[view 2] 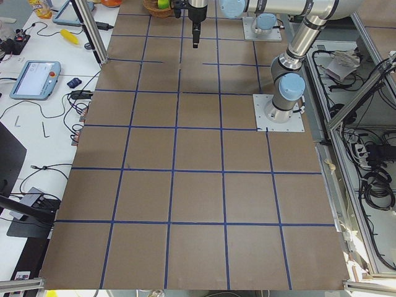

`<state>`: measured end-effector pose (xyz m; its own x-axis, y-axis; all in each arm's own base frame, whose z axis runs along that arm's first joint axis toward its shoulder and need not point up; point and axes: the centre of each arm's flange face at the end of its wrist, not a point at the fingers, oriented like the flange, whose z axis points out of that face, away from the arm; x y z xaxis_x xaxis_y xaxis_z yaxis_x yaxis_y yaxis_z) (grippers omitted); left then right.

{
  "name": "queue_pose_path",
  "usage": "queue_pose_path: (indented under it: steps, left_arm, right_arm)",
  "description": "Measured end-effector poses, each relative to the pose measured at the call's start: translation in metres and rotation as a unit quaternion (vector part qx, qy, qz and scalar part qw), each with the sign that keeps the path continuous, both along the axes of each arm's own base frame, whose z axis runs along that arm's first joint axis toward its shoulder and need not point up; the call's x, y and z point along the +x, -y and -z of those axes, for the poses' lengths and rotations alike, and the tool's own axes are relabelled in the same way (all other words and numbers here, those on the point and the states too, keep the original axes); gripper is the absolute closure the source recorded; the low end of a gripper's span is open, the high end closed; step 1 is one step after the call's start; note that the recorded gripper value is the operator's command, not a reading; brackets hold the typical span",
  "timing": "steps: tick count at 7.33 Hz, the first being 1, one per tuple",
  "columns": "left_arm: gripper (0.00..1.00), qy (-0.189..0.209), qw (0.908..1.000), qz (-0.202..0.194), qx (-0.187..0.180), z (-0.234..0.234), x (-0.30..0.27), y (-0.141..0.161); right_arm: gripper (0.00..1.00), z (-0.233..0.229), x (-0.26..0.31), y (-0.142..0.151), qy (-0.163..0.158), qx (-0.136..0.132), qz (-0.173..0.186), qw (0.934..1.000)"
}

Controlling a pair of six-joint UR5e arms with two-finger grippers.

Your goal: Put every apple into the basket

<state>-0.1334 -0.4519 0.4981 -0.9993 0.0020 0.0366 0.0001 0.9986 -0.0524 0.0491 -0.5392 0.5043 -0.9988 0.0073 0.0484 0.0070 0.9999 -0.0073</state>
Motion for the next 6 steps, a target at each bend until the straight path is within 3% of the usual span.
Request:
queue_pose_path:
  steps: [3,6]
  left_arm:
    - [0.00,0.000,1.0000,0.000,-0.001,-0.001,0.000,0.000]
    - [0.00,0.001,1.0000,0.001,-0.002,-0.002,0.000,0.001]
  right_arm:
    - [0.00,0.000,0.033,-0.083,0.003,0.013,-0.013,0.9998]
    - [0.00,0.003,0.064,-0.105,0.015,0.034,-0.039,0.9985]
